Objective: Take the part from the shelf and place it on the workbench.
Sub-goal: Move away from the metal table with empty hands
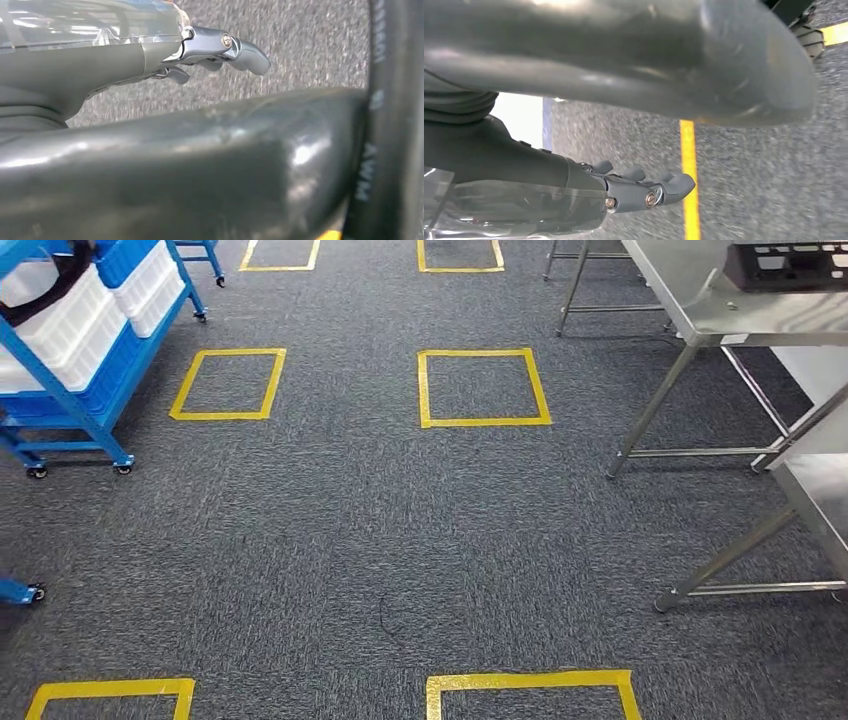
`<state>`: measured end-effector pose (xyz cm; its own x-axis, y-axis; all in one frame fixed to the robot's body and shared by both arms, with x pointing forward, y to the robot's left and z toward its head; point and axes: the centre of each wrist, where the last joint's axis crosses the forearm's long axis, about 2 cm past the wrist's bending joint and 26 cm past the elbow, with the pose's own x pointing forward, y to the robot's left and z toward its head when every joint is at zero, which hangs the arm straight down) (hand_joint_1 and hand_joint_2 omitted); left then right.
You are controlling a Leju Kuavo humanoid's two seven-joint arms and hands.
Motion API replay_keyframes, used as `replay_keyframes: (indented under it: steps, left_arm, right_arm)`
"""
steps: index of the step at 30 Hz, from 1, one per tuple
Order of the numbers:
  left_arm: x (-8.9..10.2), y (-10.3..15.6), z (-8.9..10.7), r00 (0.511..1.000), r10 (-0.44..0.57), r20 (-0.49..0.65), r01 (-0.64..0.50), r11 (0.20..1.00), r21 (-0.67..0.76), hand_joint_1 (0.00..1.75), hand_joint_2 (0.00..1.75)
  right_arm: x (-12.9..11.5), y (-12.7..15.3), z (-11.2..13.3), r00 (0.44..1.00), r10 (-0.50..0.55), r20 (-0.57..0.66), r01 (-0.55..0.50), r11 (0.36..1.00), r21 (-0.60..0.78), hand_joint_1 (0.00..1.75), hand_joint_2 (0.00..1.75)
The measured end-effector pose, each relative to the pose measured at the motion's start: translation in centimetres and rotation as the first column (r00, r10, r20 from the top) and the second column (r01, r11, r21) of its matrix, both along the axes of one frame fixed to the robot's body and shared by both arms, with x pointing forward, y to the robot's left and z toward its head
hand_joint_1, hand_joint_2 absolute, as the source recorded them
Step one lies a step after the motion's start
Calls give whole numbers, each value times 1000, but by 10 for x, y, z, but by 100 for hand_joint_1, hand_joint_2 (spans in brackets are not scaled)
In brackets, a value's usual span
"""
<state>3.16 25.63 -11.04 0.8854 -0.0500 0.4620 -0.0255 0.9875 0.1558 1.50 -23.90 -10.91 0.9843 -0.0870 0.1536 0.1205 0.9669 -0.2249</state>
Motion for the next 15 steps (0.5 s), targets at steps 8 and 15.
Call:
replay_keyframes:
  steps: [8,15]
  left_arm:
    - [-1,0,0,1000,0,-2,0,1000,0,0,0]
    - [-1,0,0,1000,0,-4,0,1000,0,0,0]
  right_arm:
    - [0,-1,0,1000,0,-3,0,1000,1,0,0]
    - [-1,-1,0,1000,0,-5,0,1000,5,0,0]
